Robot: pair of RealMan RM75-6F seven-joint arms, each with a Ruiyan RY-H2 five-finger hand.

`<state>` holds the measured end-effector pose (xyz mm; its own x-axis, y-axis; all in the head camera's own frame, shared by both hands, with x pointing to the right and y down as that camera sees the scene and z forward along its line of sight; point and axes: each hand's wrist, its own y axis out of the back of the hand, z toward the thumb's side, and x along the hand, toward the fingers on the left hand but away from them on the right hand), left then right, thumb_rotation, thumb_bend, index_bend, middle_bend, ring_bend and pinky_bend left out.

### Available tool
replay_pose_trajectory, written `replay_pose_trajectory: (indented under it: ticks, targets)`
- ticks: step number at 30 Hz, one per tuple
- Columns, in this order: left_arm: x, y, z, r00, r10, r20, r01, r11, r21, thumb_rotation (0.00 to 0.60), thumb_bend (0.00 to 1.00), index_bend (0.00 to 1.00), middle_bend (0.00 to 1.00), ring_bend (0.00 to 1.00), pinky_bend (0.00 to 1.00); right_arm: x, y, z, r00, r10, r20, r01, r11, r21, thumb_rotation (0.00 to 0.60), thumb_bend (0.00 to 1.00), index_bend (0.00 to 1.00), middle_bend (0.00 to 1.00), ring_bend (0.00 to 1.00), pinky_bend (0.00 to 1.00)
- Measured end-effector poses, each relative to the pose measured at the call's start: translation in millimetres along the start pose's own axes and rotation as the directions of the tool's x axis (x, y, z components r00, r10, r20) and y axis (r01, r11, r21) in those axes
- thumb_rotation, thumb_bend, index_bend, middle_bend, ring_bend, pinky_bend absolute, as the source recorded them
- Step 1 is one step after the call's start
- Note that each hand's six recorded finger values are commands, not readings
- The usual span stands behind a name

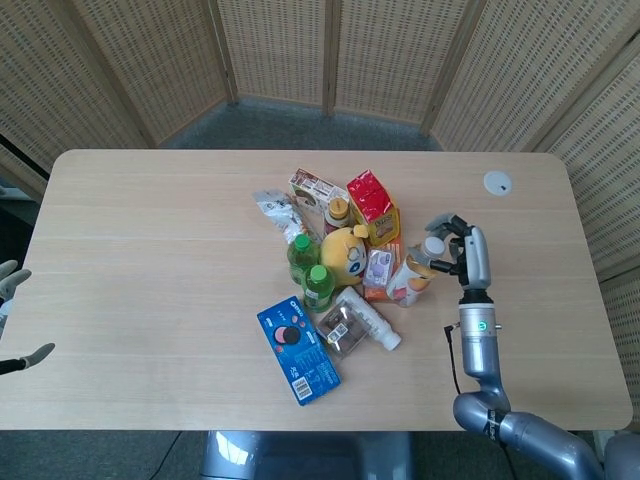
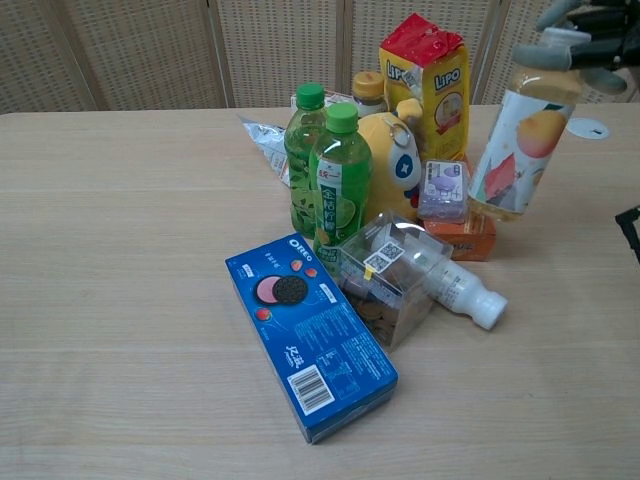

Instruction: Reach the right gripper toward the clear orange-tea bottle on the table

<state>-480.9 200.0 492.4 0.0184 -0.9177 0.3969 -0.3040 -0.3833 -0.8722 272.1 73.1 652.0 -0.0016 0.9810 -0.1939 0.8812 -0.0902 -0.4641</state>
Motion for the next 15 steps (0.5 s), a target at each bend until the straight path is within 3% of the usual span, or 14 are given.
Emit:
replay_pose_trajectory:
  ticks: [15]
  targets:
    - [-2, 1, 2, 1.0, 0.0, 0.009, 0.0, 1.0, -0.006, 0.6, 0.0, 0.15, 0.0, 0.0, 0.0, -20, 23, 104, 0.982, -0.062, -0.176, 0.062, 0.998, -0.002, 0.6, 0.06, 0.53, 0.89, 0.72, 1.0]
